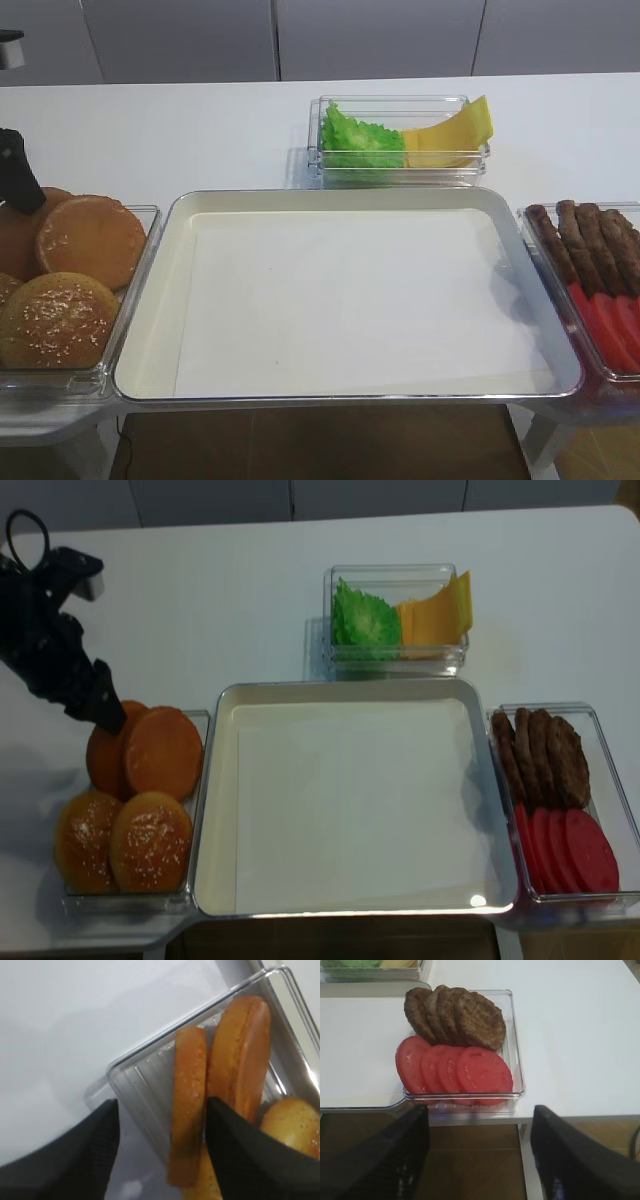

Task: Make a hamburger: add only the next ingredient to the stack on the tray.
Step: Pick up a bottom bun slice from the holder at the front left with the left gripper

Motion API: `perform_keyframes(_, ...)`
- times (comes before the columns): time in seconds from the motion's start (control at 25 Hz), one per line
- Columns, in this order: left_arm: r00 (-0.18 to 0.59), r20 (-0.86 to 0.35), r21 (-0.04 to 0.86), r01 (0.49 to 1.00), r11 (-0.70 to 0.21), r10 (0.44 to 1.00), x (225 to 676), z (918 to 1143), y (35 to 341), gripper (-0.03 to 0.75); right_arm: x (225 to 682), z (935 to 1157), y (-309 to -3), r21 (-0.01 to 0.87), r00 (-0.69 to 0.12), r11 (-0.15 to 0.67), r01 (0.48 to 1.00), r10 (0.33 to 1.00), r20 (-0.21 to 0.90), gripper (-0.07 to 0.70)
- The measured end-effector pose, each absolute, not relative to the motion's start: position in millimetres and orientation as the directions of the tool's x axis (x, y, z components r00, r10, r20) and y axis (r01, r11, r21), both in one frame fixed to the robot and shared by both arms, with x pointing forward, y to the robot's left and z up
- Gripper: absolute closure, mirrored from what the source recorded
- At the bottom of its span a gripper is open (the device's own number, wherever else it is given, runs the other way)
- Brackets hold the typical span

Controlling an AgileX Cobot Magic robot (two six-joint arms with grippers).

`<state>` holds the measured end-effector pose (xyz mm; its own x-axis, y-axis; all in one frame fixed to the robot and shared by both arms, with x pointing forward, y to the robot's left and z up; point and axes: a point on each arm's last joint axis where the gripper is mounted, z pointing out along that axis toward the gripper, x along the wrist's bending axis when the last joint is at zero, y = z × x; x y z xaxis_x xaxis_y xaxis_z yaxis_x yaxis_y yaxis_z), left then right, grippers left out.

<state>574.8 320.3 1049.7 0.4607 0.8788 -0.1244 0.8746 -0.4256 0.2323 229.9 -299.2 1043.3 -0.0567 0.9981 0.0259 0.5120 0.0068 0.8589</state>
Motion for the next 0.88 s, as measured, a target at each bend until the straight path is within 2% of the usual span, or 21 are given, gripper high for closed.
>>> perform_keyframes(0.2, 0.46, -0.128, 0.227, 0.876, -0.425, 0.879, 575.7, 1047.6, 320.4, 0.335, 229.9, 1043.3, -299.2, 0.859, -0.057, 0.007, 0.512, 0.998, 0.026, 0.132)
perform_keyframes(0.6, 0.452, -0.145, 0.237, 0.879, -0.413, 0.88, 576.0, 1047.9, 318.8, 0.543, 229.9, 1043.3, -299.2, 0.859, -0.056, 0.005, 0.512, 0.998, 0.028, 0.132)
perform_keyframes(0.8, 0.446, -0.147, 0.235, 0.883, -0.407, 0.883, 575.9, 1047.9, 318.8, 0.608, 229.9, 1043.3, -299.2, 0.859, -0.056, 0.005, 0.512, 0.998, 0.028, 0.132)
perform_keyframes(0.88, 0.444, -0.148, 0.235, 0.884, -0.404, 0.884, 576.0, 1048.0, 318.7, 0.611, 229.9, 1043.3, -299.2, 0.859, -0.056, 0.005, 0.512, 0.998, 0.028, 0.132)
